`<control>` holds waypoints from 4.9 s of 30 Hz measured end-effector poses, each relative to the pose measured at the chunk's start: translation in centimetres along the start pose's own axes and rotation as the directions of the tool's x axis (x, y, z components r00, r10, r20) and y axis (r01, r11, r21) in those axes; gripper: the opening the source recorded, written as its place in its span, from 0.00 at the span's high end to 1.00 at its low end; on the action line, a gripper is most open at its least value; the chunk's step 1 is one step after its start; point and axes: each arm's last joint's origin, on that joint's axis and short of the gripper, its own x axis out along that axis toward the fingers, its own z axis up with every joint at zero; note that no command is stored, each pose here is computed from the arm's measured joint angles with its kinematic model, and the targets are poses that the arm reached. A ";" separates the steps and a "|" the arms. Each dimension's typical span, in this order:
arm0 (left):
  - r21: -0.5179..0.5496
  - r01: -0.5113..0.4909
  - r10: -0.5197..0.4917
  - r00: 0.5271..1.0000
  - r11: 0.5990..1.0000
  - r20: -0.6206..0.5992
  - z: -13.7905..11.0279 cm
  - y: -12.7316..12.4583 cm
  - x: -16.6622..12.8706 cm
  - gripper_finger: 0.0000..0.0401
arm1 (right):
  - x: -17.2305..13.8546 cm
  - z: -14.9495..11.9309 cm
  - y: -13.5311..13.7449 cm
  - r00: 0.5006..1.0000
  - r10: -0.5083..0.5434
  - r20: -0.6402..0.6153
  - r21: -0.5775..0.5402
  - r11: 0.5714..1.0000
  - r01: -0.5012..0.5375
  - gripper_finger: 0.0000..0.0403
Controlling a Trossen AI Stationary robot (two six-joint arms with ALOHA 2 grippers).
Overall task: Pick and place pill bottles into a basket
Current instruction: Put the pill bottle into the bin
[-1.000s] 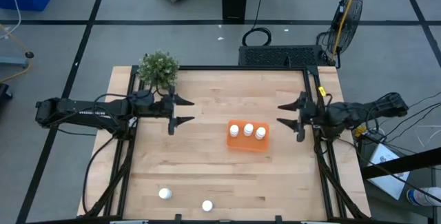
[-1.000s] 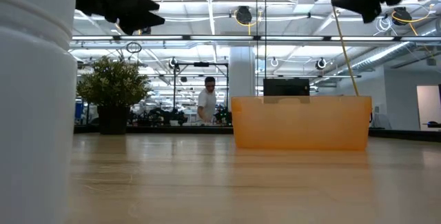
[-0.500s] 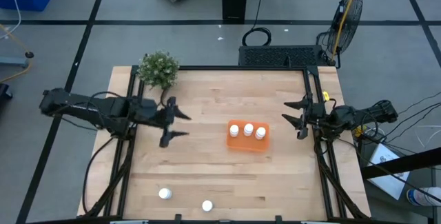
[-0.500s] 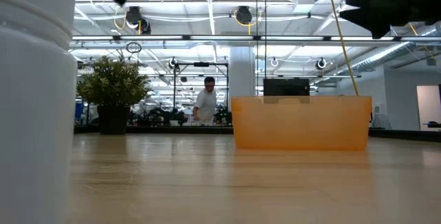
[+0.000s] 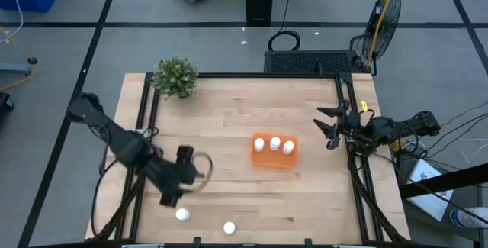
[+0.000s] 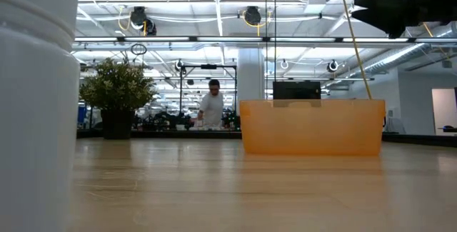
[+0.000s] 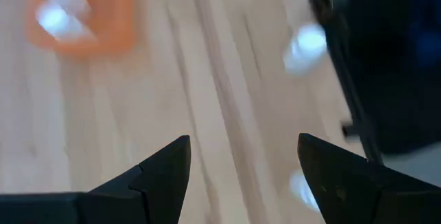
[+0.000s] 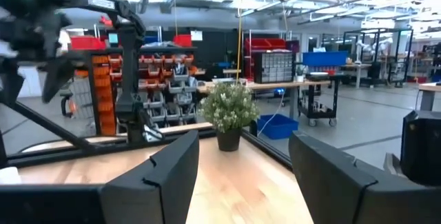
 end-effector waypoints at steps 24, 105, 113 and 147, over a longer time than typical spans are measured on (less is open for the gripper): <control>-0.257 -0.082 -0.041 0.897 0.963 -0.440 -2.4 -9.5 10.4 0.32 | 0.2 -1.4 0.5 0.996 0.069 -0.051 0.013 0.998 -0.068 0.46; -0.217 -0.167 0.020 0.834 0.962 -0.551 -5.9 -9.7 14.5 0.41 | 0.2 -1.4 0.6 0.992 0.114 -0.051 0.036 0.993 -0.112 0.46; -0.197 -0.144 0.011 0.835 0.970 -0.550 -5.5 -9.2 14.6 0.59 | 0.2 -1.4 0.6 0.992 0.114 -0.051 0.038 0.993 -0.112 0.47; 0.006 -0.266 0.266 0.963 0.964 0.037 10.2 10.6 2.3 0.59 | 0.6 -2.0 0.9 0.988 0.114 -0.101 0.044 0.993 -0.110 0.47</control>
